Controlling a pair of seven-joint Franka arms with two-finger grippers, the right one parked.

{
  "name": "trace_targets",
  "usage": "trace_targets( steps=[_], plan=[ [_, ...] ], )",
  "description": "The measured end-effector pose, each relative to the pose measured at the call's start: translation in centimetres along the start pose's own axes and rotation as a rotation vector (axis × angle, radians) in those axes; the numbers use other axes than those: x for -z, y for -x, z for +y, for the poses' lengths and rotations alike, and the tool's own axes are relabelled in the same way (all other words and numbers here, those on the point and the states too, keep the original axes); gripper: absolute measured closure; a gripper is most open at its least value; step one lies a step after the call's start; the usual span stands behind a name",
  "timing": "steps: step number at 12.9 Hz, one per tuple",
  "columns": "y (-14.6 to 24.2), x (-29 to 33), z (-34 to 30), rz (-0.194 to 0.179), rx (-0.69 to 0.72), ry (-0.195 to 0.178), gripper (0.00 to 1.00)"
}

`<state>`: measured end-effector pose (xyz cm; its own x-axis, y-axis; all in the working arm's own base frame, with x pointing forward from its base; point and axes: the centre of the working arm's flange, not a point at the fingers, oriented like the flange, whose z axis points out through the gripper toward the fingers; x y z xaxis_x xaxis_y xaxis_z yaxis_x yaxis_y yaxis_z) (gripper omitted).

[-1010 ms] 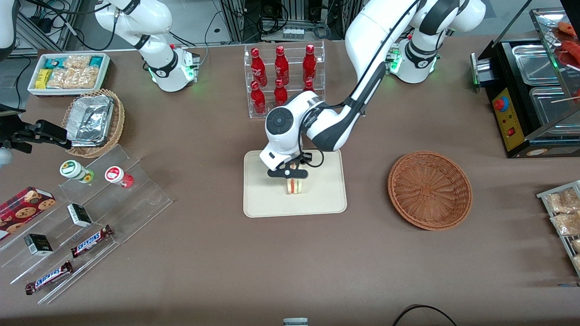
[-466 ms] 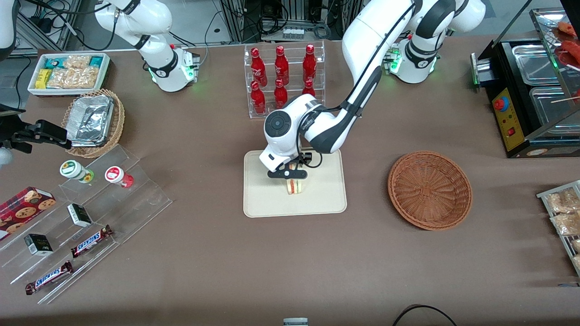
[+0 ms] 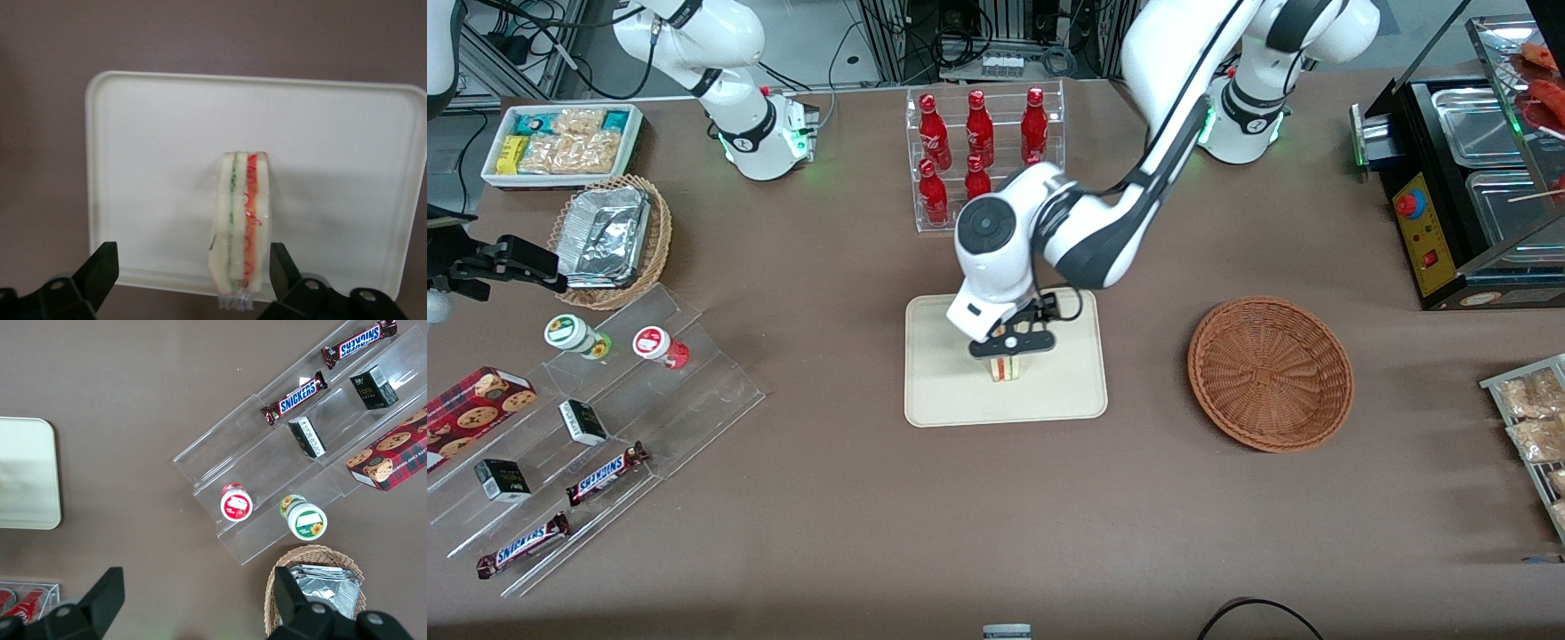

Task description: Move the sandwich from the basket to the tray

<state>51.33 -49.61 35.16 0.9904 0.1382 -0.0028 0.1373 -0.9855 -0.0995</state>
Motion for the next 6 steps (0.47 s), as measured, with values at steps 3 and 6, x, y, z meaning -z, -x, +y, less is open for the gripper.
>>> trace_targets(
  steps=[3, 6],
  plan=[
    [-2.6, 6.6, -5.7, 0.015, 0.138, -0.036, 0.0],
    [-5.9, 11.1, -12.0, 0.016, 0.241, -0.031, 0.0]
  ],
)
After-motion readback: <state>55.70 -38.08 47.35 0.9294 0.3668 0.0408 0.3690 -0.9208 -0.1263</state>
